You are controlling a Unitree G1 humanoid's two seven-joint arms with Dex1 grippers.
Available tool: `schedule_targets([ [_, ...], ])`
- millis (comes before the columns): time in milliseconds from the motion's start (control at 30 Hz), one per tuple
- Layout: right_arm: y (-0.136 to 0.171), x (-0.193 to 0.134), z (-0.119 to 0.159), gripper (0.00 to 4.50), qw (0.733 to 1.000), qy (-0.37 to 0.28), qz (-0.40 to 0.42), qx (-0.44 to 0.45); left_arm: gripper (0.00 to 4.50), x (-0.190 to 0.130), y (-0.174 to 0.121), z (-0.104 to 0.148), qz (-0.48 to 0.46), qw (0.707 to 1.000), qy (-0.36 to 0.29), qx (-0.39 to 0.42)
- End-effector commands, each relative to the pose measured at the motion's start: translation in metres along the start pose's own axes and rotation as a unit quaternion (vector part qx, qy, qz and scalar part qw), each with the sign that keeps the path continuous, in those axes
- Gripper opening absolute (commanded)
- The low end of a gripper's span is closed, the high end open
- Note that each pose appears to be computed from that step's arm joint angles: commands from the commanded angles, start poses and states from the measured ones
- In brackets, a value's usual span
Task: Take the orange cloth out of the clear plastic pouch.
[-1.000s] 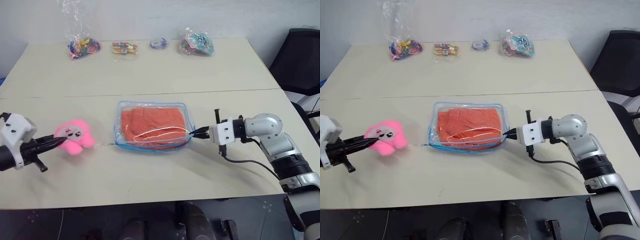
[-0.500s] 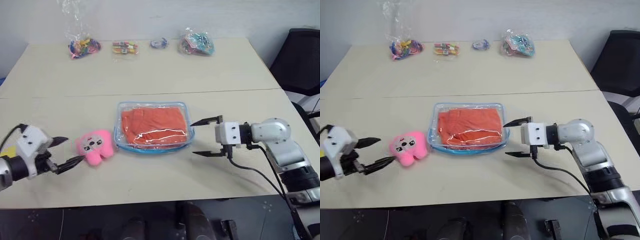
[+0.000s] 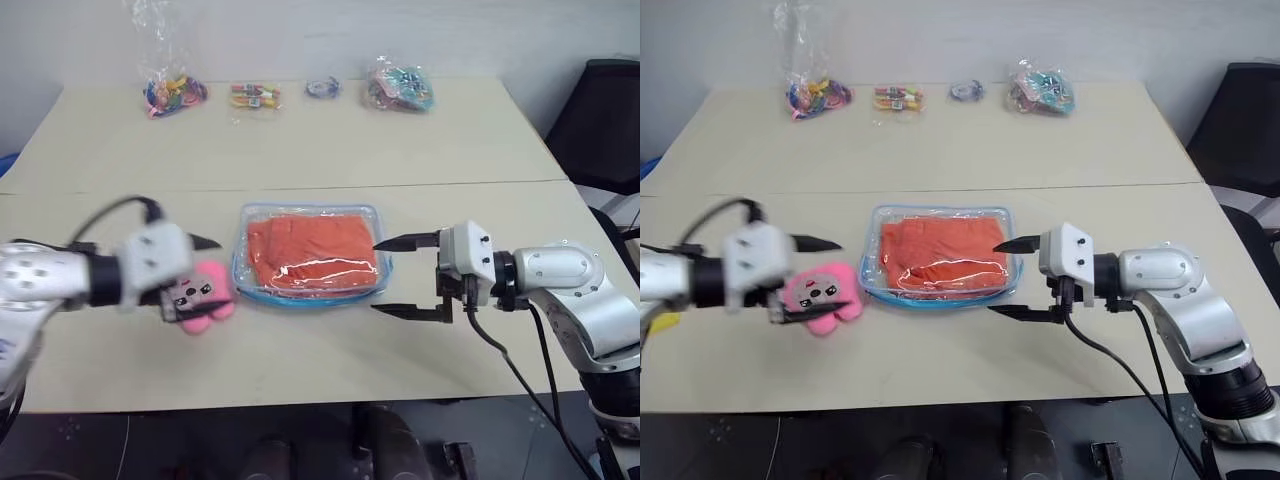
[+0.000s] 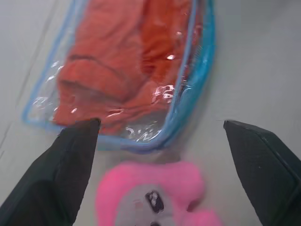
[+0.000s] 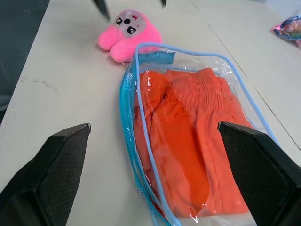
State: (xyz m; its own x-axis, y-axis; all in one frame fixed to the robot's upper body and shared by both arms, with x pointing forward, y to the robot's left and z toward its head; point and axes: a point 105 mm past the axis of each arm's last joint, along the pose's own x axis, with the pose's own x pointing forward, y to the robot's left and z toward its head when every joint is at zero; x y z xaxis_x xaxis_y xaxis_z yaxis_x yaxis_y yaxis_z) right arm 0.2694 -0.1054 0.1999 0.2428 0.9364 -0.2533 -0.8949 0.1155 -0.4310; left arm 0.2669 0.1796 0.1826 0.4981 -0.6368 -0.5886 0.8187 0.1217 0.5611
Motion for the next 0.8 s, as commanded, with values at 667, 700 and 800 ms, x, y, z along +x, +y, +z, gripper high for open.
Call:
schedule_targets([
  [667, 0.006, 0.003, 0.006, 4.50, 1.000, -0.010, -0.015, -0.005, 2.28, 0.032, 0.017, -0.003, 0.032, 0.997, -0.016, 0.071],
  [700, 0.006, 0.003, 0.006, 4.50, 1.000, -0.010, -0.015, -0.005, 1.95, 0.032, 0.017, -0.003, 0.032, 0.997, -0.015, 0.072],
  [800, 0.006, 0.003, 0.005, 4.50, 1.000, -0.009, -0.014, -0.005, 0.99, 0.031, 0.016, -0.003, 0.030, 0.997, -0.021, 0.068],
])
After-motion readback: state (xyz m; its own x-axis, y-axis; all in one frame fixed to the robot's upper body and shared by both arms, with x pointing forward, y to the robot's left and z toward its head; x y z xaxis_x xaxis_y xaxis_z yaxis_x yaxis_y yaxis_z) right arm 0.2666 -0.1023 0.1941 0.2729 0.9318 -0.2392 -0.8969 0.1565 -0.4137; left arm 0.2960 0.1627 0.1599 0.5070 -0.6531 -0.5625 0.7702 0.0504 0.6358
